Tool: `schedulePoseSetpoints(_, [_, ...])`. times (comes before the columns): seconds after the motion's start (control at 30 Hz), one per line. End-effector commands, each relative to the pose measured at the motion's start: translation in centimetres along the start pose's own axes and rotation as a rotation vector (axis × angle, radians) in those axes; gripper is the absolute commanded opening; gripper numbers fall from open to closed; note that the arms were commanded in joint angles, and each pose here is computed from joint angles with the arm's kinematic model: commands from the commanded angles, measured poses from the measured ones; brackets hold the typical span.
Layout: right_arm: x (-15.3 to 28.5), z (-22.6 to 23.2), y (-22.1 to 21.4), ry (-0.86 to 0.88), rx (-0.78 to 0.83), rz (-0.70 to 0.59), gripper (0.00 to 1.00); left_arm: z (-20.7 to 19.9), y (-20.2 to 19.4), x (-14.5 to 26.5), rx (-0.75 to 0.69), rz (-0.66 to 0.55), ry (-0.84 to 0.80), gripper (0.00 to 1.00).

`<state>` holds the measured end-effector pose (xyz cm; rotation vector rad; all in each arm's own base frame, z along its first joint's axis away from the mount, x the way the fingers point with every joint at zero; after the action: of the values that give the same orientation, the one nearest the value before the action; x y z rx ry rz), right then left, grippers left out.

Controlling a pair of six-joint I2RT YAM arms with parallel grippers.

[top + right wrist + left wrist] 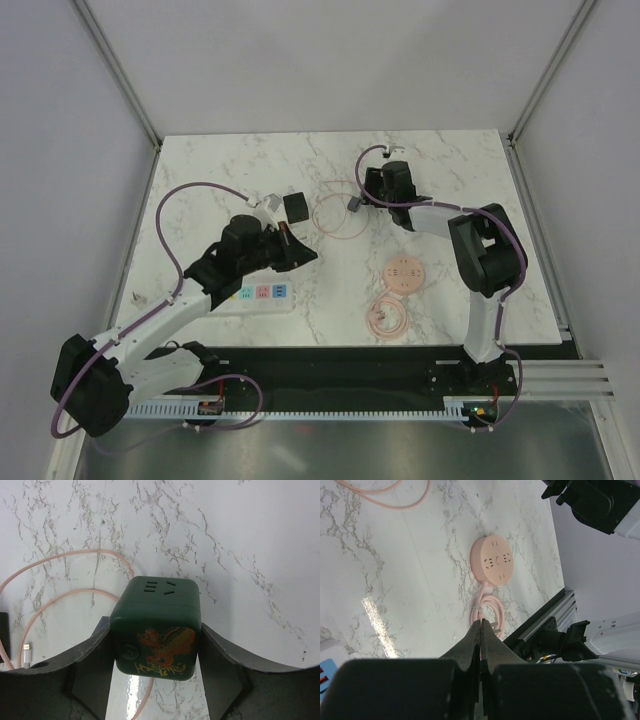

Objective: Pull the plug off the socket

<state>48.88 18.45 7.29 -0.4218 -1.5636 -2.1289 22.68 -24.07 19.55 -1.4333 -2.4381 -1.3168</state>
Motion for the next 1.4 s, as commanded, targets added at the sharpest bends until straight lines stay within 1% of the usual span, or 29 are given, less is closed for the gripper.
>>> schedulePoseSetpoints(0.0, [-0.5,0.1,1.6,-0.021,0.034,-0.037,0.12,0.0,0.8,-0.1,-0.038,-0.025,0.0,0.02])
schedulePoseSetpoints(0.03, [-0.8,0.1,1.3,-0.024,0.038,-0.025,0.13,0.1,0.7,-0.1,-0.037,-0.023,0.002,0.02])
schedulePoseSetpoints(0.13, [-0.9,0.2,0.6,-0.014,0.039,0.006,0.22,0.1,0.6,-0.1,-0.03,-0.02,0.003,0.02])
schedulePoseSetpoints(0.17, [-0.9,0.2,0.4,-0.011,0.036,0.014,0.28,0.2,0.5,-0.2,-0.025,-0.017,0.004,0.02])
schedulePoseSetpoints(0.27, [-0.7,0.2,-0.4,-0.003,0.026,0.044,0.37,0.0,0.4,-0.4,-0.014,-0.008,-0.008,0.02])
schedulePoseSetpoints(0.33, [-0.5,0.2,-1.0,-0.003,0.027,0.071,0.44,-0.1,0.4,-0.4,-0.01,-0.008,-0.012,0.02])
schedulePoseSetpoints(0.37, [-0.3,0.3,-1.3,0.003,0.032,0.079,0.49,0.0,0.4,-0.5,-0.01,-0.006,-0.01,0.02])
schedulePoseSetpoints(0.43, [0.0,0.3,-1.9,0.001,0.046,0.094,0.54,0.1,0.2,-0.7,-0.006,0.002,-0.008,0.02])
schedulePoseSetpoints(0.47, [0.2,0.2,-2.1,-0.003,0.058,0.098,0.59,-0.1,0.2,-0.8,-0.002,0.008,-0.017,0.02])
schedulePoseSetpoints(0.57, [0.6,-0.2,-2.9,-0.016,0.068,0.115,0.67,-0.2,-0.1,-1.1,0.012,0.028,-0.032,0.02])
schedulePoseSetpoints(0.73, [1.4,-0.1,-2.9,-0.015,0.073,0.122,0.73,-0.1,-0.6,-1.4,0.022,0.045,-0.041,0.02])
schedulePoseSetpoints(0.77, [1.5,-0.1,-2.9,-0.015,0.071,0.122,0.77,-0.1,-0.5,-1.4,0.02,0.042,-0.04,0.02])
schedulePoseSetpoints(0.87, [2.0,0.0,-2.5,-0.018,0.073,0.116,0.84,-0.1,-0.6,-1.3,0.019,0.041,-0.039,0.02])
schedulePoseSetpoints(1.0, [2.6,0.0,-1.8,-0.023,0.073,0.108,0.87,0.0,-0.7,-1.3,0.021,0.043,-0.038,0.02])
schedulePoseSetpoints(1.13, [3.5,0.5,-0.7,-0.012,0.068,0.091,0.98,0.0,-0.9,-1.2,0.023,0.044,-0.039,0.02])
schedulePoseSetpoints(1.33, [5.9,1.6,1.1,0.023,0.058,0.091,0.98,0.1,-0.9,-1.2,0.028,0.046,-0.037,0.02])
schedulePoseSetpoints(1.37, [6.5,1.2,0.5,0.007,0.051,0.125,0.98,0.2,-1.0,-1.2,0.028,0.046,-0.035,0.02])
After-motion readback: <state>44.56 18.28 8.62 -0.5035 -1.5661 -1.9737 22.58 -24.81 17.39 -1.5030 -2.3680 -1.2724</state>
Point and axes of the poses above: each gripper's point midway between its finger pads, its own x axis back along the fingers, its own z axis along the line the jaws close on, y = z × x, the point moved 2 cm from there along x, back along the fingers, and after that the axes turned 6 degrees about -x, right-handed, at the moved point
